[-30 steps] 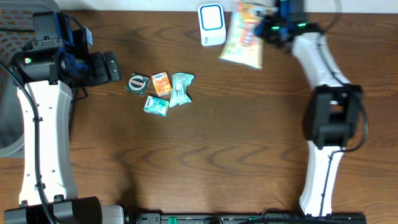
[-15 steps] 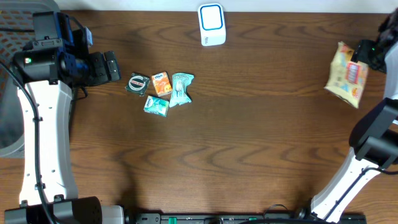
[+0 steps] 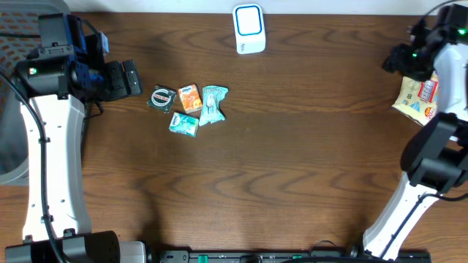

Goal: Scan the item barcode
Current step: 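Carry the printed snack bag to the right edge and release it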

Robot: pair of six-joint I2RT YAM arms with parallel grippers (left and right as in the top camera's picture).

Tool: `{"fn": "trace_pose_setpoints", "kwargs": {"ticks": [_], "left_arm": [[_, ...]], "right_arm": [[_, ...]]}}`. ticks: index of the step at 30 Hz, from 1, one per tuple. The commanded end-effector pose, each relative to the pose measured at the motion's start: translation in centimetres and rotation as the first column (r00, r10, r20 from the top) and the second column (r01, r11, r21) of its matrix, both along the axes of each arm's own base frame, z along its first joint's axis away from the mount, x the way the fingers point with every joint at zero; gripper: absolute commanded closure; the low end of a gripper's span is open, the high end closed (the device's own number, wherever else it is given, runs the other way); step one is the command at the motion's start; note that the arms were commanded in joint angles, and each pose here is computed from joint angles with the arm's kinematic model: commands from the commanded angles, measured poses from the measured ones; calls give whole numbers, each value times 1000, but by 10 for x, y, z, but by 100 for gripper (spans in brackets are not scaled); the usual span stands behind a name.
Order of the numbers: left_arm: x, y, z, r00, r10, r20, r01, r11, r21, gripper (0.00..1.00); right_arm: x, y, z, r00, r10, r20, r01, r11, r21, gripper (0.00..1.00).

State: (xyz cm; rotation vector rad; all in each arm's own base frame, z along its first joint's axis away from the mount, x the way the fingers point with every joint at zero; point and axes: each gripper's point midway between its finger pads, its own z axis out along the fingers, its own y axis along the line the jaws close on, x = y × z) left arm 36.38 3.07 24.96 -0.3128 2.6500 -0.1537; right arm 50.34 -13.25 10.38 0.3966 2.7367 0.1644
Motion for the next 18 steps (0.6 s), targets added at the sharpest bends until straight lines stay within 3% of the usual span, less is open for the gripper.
{"fn": "trace_pose_setpoints", "kwargs": {"ticks": [1,2,8,11,18], "left_arm": [[0,1,-2,1000,9,-7,-9,1000,-3,2],[0,1,-2,1000,9,-7,-9,1000,-3,2],[0,1,-2,1000,9,-7,-9,1000,-3,2],[0,1,-2,1000,9,-7,-9,1000,-3,2],[0,1,-2,1000,9,-7,-9,1000,-3,2]], "right_arm": [[-14,-2,-21,997,-28,-71,22,997,-77,57],[-20,-7,-34,994,-47,-96,37,994,-107,62],[-41,-26,-75,984,-101,-145,77,984,-161,60],[-49,-54,-76,971,-189,-146,153,961,-229,55],[-57,-65,-76,964,-214,-157,176,959,-222,52]]}}
